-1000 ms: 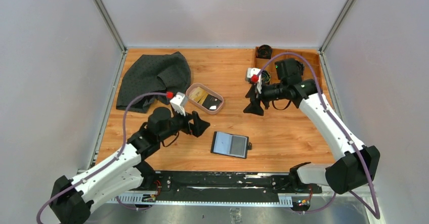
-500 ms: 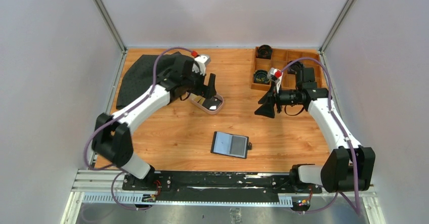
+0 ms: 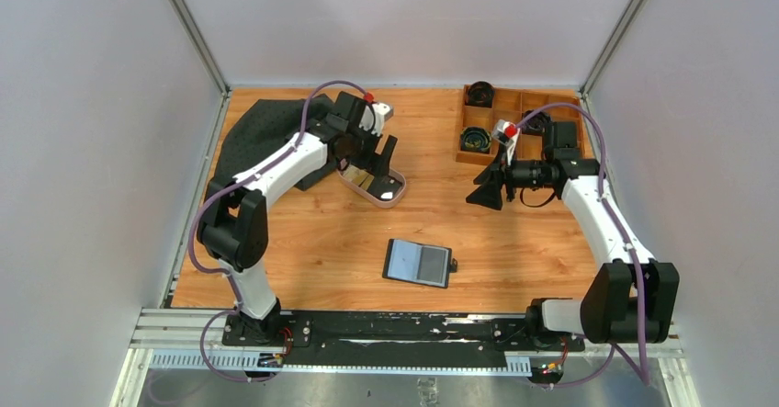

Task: Put the credit cards into the card holder
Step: Move the storage box to the center of the board.

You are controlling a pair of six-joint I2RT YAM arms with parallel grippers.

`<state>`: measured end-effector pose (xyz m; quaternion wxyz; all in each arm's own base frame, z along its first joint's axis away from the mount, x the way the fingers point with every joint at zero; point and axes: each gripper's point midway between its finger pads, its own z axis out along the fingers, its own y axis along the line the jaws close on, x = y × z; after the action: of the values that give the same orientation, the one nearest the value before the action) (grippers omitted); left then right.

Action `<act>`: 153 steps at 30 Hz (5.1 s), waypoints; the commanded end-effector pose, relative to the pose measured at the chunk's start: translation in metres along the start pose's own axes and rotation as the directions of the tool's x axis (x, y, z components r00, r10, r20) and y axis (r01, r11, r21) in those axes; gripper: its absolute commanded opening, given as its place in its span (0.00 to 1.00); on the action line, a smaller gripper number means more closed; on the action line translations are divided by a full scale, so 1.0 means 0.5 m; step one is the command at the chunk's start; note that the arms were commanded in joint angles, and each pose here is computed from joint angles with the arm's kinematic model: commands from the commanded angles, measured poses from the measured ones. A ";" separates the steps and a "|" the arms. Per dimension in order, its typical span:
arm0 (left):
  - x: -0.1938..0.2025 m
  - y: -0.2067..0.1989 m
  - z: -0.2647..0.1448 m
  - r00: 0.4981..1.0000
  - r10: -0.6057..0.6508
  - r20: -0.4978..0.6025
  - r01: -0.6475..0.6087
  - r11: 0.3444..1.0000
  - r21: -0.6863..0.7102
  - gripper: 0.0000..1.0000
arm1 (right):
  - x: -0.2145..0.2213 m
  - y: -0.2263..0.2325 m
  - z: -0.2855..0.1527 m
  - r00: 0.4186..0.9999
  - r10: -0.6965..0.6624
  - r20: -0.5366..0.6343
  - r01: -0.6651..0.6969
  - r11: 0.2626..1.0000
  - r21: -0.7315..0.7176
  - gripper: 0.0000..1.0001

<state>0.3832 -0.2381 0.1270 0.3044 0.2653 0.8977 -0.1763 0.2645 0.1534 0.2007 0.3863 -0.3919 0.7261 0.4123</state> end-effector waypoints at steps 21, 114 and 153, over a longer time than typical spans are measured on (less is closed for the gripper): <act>-0.060 0.100 -0.049 0.962 -0.155 0.226 0.152 0.988 0.033 0.99 | 0.024 -0.036 -0.025 1.000 0.009 0.002 -0.010 0.998 0.061 0.70; 0.067 -0.171 0.133 0.925 -0.369 -0.092 0.370 0.817 0.442 0.30 | 0.051 -0.044 -0.018 0.997 0.052 -0.048 -0.051 0.998 0.025 0.70; 0.082 -0.246 0.166 0.950 -0.283 -0.128 0.311 0.859 0.406 0.22 | 0.072 -0.044 0.018 0.982 0.169 -0.089 -0.173 0.984 -0.040 0.69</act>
<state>0.3201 -0.3567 0.0658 0.1848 0.1862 0.8714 -0.4144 0.2706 0.1389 0.1536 0.3184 -0.3609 0.7641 0.4296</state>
